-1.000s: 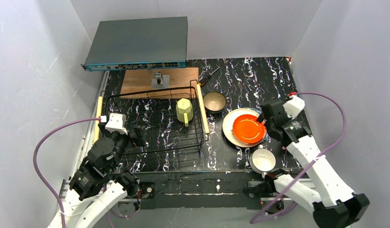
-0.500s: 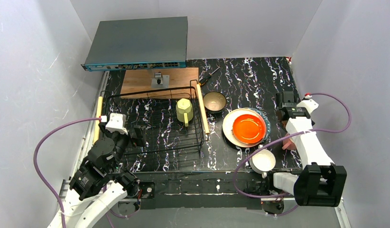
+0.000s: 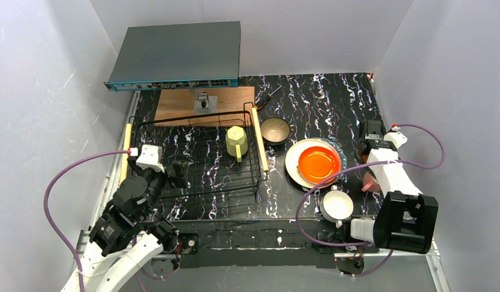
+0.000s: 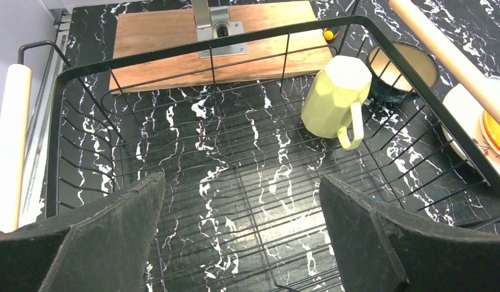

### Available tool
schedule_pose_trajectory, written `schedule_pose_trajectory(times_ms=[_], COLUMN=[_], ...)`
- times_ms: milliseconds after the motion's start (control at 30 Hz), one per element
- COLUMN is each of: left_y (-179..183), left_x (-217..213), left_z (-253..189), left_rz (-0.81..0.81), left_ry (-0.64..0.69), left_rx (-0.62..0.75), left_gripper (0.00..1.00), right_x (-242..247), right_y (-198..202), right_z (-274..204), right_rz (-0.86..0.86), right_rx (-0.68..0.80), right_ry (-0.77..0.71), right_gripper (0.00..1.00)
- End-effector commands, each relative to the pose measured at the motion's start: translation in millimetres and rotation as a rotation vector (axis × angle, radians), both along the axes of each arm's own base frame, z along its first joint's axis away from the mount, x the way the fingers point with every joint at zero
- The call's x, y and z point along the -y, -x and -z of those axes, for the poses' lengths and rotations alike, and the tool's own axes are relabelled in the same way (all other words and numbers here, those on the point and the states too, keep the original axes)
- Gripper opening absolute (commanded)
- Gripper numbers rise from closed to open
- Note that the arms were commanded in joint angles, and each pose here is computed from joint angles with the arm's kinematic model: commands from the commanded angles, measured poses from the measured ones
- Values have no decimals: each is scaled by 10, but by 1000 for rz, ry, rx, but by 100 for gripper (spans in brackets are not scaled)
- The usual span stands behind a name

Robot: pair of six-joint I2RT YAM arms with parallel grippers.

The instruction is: Load the mixed dishes into the dish rack

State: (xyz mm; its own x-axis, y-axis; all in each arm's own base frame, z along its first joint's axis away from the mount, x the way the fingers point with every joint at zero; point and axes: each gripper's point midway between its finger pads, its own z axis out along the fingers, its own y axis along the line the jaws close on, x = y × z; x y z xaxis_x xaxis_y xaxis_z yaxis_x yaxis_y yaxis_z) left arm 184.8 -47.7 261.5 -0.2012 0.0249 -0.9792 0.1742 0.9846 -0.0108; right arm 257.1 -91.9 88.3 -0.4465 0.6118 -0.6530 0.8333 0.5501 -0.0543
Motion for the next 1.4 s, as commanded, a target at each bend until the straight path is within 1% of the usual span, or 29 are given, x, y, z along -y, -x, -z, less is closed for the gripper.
schedule_pose_trajectory(times_ms=[0, 167, 200, 300, 367, 567, 667, 833, 1033, 1100, 1267, 1367], left_y=[-50, -70, -68, -65, -67, -67, -58, -57, -57, -59, -63, -70], left_x=[41, 54, 47, 28, 30, 45, 38, 46, 43, 45, 50, 59], left_z=[35, 64, 60, 56, 55, 61, 53, 46, 43, 48, 59, 68], left_rz=[0, 0, -3, -11, -11, -3, -3, 2, 0, 0, 0, 2], left_ry=[-13, -28, -27, -25, -24, -26, -22, -22, -20, -22, -24, -28], left_rx=[-18, -35, -33, -27, -27, -31, -27, -26, -25, -26, -30, -36], left_gripper=[98, 98, 98, 98, 98, 98, 98, 98, 98, 98, 98, 98], right_x=[0, 25, 17, 4, 0, -23, -28, -86, -70, -97, -263, -450], right_y=[-82, -48, -49, -54, -52, -26, -42, -75, -50, -54, -137, -199], right_z=[49, 90, 94, 104, 115, 178, 155, 8, -199, -280, -639, -978], right_rz=[-15, -6, -8, -14, -15, -20, -34, -73, -86, -91, -179, -299], right_rx=[39, 51, 56, 64, 65, 66, 82, 127, 218, 252, 370, 490], right_ry=[-18, -7, -11, -17, -20, -31, -31, -50, -20, -32, -83, -118], right_gripper=[81, 78, 76, 63, 56, 42, 39, 21, 9, 2, 1, 1])
